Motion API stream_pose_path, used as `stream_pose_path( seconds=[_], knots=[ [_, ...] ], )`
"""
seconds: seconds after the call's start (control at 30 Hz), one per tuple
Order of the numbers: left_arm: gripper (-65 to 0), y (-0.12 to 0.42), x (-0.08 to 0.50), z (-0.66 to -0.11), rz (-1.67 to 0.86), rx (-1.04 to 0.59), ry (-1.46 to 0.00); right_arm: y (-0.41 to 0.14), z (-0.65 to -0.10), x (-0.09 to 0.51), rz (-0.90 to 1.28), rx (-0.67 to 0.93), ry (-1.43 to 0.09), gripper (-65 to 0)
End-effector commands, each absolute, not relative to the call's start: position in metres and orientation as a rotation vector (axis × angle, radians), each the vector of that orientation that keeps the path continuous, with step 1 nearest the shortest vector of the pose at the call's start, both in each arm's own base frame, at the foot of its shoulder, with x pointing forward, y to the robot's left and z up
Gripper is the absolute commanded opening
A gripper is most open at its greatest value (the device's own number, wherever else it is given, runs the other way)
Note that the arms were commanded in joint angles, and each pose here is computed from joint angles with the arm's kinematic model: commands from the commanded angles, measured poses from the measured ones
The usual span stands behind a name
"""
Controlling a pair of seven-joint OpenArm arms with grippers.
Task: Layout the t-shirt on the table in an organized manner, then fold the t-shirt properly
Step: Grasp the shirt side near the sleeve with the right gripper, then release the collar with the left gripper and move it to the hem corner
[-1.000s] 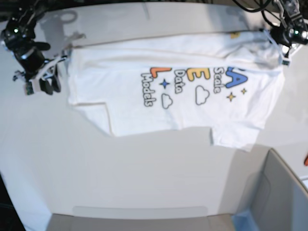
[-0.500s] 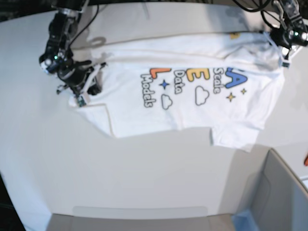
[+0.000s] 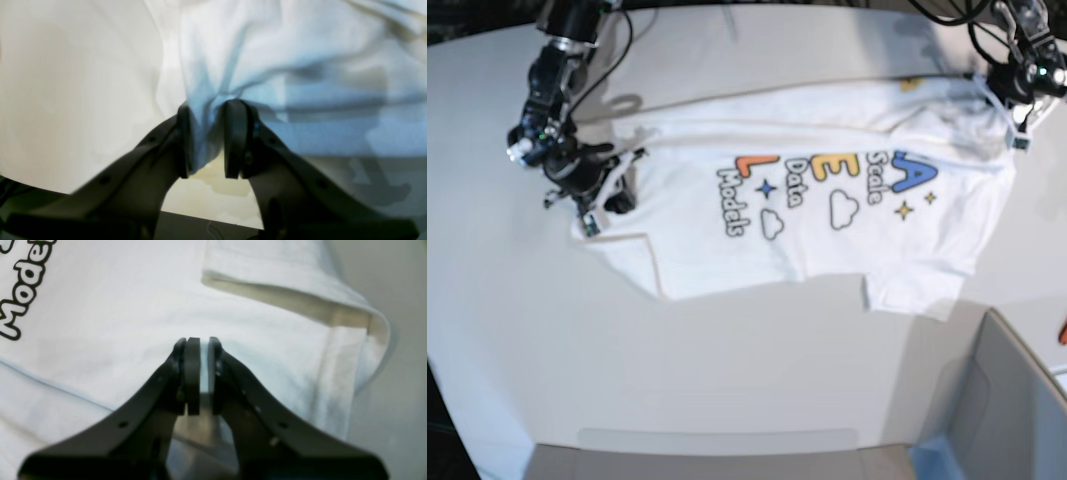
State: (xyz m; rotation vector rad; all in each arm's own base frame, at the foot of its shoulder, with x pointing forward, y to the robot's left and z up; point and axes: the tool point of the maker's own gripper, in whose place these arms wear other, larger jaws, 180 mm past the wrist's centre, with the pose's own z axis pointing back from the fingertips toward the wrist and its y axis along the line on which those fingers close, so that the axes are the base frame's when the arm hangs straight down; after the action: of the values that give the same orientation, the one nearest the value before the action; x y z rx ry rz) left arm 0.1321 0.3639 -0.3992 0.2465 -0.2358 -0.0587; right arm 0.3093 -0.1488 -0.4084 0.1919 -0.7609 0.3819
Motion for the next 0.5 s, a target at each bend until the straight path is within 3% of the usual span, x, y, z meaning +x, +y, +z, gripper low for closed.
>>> stream_pose_path(
  seconds=[0.0,0.47],
  knots=[
    [-48.5,0.376,0.140,-0.386,-0.076,0.287,-0.262,-0.171,-0.433,0.286,0.427,0.095,-0.592,-60.3],
    [-48.4,0.402,0.144,-0.367,-0.060,0.350,-0.303,-0.200,-0.429,0.287,0.363,0.052,-0.600,-60.3]
  ],
)
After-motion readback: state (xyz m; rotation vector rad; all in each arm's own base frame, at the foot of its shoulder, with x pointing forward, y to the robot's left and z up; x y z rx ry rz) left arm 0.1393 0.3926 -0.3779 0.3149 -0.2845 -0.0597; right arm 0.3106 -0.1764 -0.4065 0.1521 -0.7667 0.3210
